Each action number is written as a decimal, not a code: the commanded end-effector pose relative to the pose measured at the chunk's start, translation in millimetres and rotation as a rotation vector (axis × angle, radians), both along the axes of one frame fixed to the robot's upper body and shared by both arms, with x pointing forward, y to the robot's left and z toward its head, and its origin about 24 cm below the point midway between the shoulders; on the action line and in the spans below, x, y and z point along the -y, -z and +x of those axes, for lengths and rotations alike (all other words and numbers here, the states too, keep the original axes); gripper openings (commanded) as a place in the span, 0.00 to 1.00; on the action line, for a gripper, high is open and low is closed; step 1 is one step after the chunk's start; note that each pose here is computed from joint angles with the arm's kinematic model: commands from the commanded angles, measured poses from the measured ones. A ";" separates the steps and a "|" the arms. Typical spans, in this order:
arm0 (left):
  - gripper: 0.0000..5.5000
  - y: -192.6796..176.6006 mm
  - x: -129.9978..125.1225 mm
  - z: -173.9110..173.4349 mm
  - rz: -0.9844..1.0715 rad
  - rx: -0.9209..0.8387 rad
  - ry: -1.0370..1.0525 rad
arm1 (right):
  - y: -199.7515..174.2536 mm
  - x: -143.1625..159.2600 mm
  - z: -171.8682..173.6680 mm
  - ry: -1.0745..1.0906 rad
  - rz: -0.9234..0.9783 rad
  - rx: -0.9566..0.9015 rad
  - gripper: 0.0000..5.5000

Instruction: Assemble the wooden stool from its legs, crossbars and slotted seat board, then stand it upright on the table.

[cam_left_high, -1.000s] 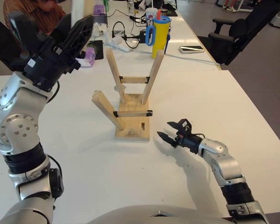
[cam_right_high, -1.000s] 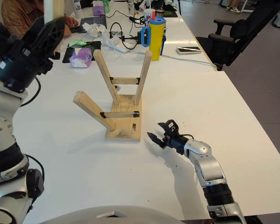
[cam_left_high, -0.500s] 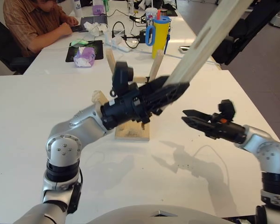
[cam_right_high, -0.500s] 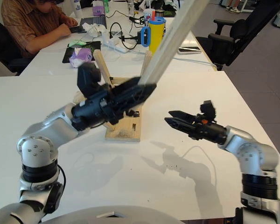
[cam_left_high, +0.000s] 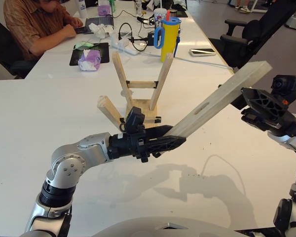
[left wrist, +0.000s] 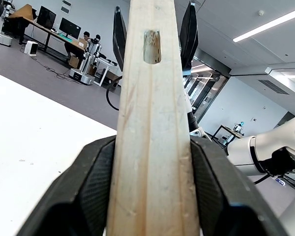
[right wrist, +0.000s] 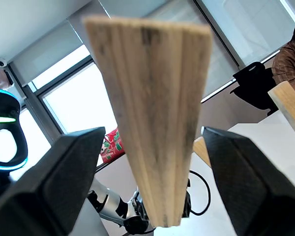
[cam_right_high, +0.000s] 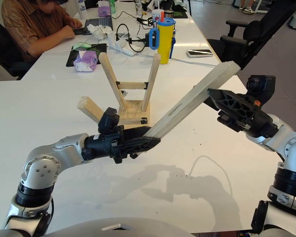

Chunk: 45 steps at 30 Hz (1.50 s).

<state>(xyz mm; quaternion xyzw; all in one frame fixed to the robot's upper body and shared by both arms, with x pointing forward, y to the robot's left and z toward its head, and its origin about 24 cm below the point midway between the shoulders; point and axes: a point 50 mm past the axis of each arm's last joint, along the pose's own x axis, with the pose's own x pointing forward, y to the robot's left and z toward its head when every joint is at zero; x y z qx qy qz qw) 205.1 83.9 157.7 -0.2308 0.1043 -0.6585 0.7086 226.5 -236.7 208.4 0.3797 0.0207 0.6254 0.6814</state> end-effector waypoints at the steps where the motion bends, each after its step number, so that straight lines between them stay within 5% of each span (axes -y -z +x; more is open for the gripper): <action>1: 0.37 6.4 -2.3 -2.5 0.035 -0.016 0.013 | -3.8 0.0 -1.7 -0.036 -0.021 -0.021 0.60; 9: 0.37 8.3 -4.8 -1.2 0.070 0.018 0.013 | 8.7 -1.2 0.6 -0.040 -0.064 -0.045 0.39; 16: 0.61 15.7 -13.8 10.6 0.049 -0.045 -0.109 | 18.7 9.2 17.2 0.110 -0.153 0.001 0.38; 22: 0.75 67.0 -28.0 12.3 0.402 0.063 -0.217 | 27.0 3.1 44.7 0.228 -0.377 0.140 0.38; 32: 0.75 101.7 -29.0 24.9 0.614 0.243 -0.274 | 36.6 -29.1 75.9 0.192 -0.471 0.333 0.38; 45: 0.75 137.4 -40.2 10.9 0.809 0.133 -0.150 | 46.6 -42.6 89.8 0.089 -0.485 0.367 0.37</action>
